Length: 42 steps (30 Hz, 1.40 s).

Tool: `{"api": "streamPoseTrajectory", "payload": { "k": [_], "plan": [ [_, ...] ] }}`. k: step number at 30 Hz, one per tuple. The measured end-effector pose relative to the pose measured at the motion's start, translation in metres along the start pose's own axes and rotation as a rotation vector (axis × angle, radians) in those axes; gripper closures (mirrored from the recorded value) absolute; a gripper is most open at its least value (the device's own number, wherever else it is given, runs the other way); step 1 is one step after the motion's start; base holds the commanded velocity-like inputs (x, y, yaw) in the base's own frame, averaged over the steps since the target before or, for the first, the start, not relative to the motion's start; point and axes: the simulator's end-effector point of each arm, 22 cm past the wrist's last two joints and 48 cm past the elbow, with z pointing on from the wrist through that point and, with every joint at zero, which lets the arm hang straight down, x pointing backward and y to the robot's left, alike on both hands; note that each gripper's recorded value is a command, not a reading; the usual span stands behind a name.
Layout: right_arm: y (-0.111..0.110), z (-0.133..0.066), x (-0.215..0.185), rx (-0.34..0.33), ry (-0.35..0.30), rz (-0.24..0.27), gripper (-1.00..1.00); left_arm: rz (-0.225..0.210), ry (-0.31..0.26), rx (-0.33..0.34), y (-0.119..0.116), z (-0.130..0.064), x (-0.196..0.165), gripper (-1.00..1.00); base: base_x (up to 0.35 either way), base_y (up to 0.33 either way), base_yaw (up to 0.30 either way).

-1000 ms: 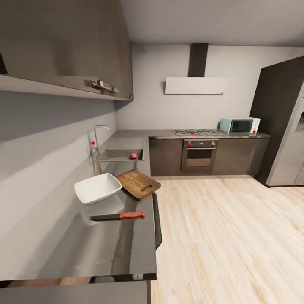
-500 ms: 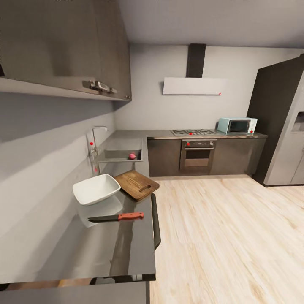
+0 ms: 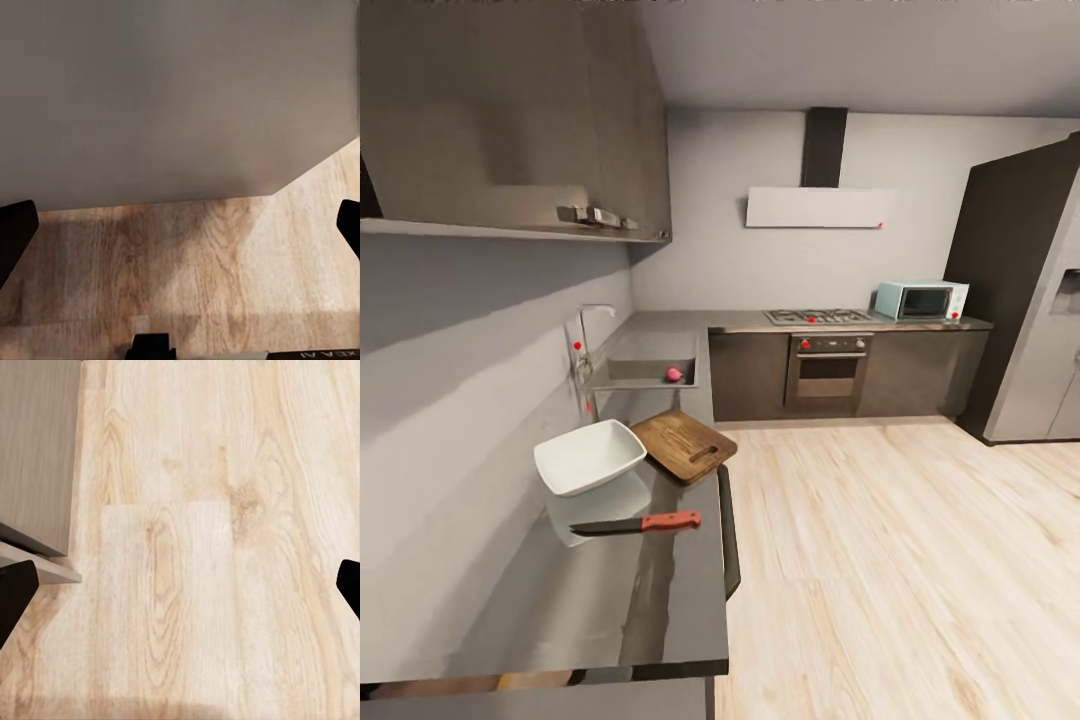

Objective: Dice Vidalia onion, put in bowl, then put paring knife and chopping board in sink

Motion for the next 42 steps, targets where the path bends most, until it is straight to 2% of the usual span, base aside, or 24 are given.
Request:
{"api": "streamPoseTrajectory", "payload": {
  "k": [42],
  "plan": [
    [0.002,-0.049,-0.037,0.000,0.001,0.000,-1.00,-0.001,0.003,0.001,-0.002,-0.049,-0.037,-1.00,0.000,0.000,0.000]
  ]
}}
